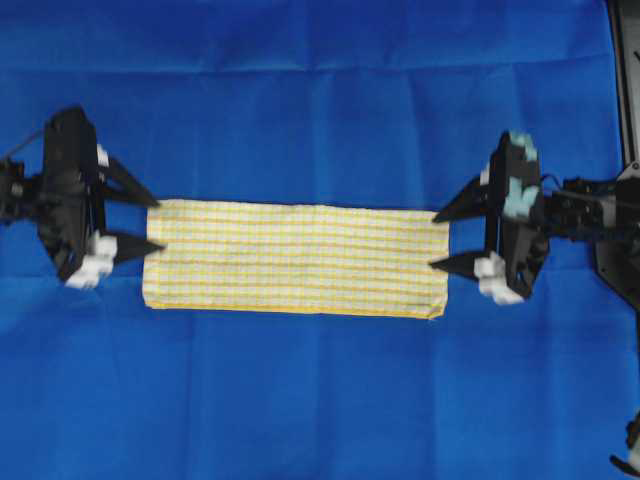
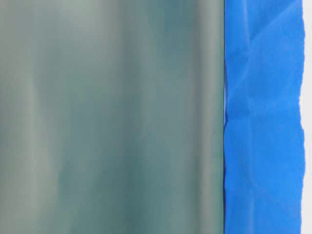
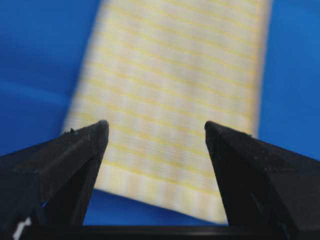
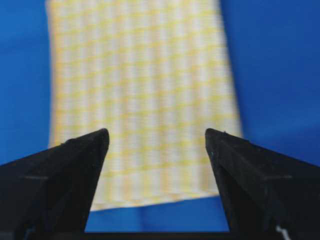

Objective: Fold the yellow towel.
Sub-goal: 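Release the fold and regrasp the folded strip's ends with both grippers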

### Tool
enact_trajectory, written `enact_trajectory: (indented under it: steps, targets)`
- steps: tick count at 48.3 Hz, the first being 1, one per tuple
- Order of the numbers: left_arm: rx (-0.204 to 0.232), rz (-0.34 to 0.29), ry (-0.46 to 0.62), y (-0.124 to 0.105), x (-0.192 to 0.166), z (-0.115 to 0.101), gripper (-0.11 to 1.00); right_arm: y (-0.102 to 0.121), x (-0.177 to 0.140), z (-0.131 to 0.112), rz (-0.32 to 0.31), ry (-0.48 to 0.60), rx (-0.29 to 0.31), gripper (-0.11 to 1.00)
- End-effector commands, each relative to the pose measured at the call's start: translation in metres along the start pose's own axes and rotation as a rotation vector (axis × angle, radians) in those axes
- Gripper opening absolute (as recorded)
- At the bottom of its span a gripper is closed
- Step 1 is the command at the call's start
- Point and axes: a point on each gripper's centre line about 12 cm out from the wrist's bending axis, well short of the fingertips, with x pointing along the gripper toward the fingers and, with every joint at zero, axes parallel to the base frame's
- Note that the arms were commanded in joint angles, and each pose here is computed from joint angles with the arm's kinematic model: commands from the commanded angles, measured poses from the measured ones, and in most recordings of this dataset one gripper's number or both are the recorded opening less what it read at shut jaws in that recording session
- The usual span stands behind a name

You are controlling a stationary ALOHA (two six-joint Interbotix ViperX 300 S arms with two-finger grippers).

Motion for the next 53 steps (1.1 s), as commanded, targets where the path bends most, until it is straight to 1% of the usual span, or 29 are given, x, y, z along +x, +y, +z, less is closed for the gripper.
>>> enact_trajectory:
  steps: [1,4,7,13,19,28,30,39,42,45,47,49,50,53]
  targets:
    - [0.003,0.04,-0.02,0.012,0.003,0.011,0.71,-0.015,0.002,0.011,-0.05,-0.009,0.02,0.78]
    - [0.024,0.07,-0.005,0.02,0.007,0.01,0.71,-0.022,0.005,0.013,-0.075,0.005,0.02,0.78]
    - [0.036,0.094,0.02,0.028,0.012,0.007,0.71,-0.028,0.01,0.015,-0.097,0.02,0.025,0.78]
    - [0.032,0.13,0.088,0.039,0.025,-0.004,0.71,-0.036,0.021,0.012,-0.131,0.064,0.031,0.78]
    - [0.027,0.143,0.129,0.043,0.039,-0.007,0.7,-0.041,0.033,0.006,-0.151,0.113,0.035,0.77]
    - [0.021,0.154,0.195,0.046,0.049,-0.016,0.68,-0.04,0.042,-0.005,-0.157,0.194,0.037,0.77]
    - [0.012,0.157,0.21,0.046,0.051,-0.018,0.68,-0.039,0.042,-0.005,-0.155,0.202,0.036,0.77]
    - [0.014,0.16,0.269,0.044,0.052,-0.023,0.67,-0.037,0.042,-0.008,-0.153,0.227,0.034,0.73]
    - [0.014,0.163,0.292,0.044,0.052,-0.023,0.62,-0.037,0.042,-0.008,-0.152,0.227,0.034,0.71]
    - [0.014,0.166,0.315,0.044,0.052,-0.024,0.52,-0.037,0.042,-0.008,-0.151,0.227,0.028,0.66]
    - [0.013,0.168,0.331,0.044,0.052,-0.023,0.43,-0.037,0.042,-0.008,-0.15,0.226,0.022,0.58]
    - [0.015,0.17,0.351,0.044,0.053,-0.024,0.33,-0.037,0.042,-0.007,-0.149,0.225,0.016,0.48]
    - [0.014,0.171,0.357,0.044,0.053,-0.023,0.26,-0.036,0.042,-0.007,-0.148,0.224,0.016,0.43]
    - [0.015,0.172,0.374,0.043,0.053,-0.02,0.12,-0.035,0.041,-0.005,-0.144,0.219,0.009,0.23]
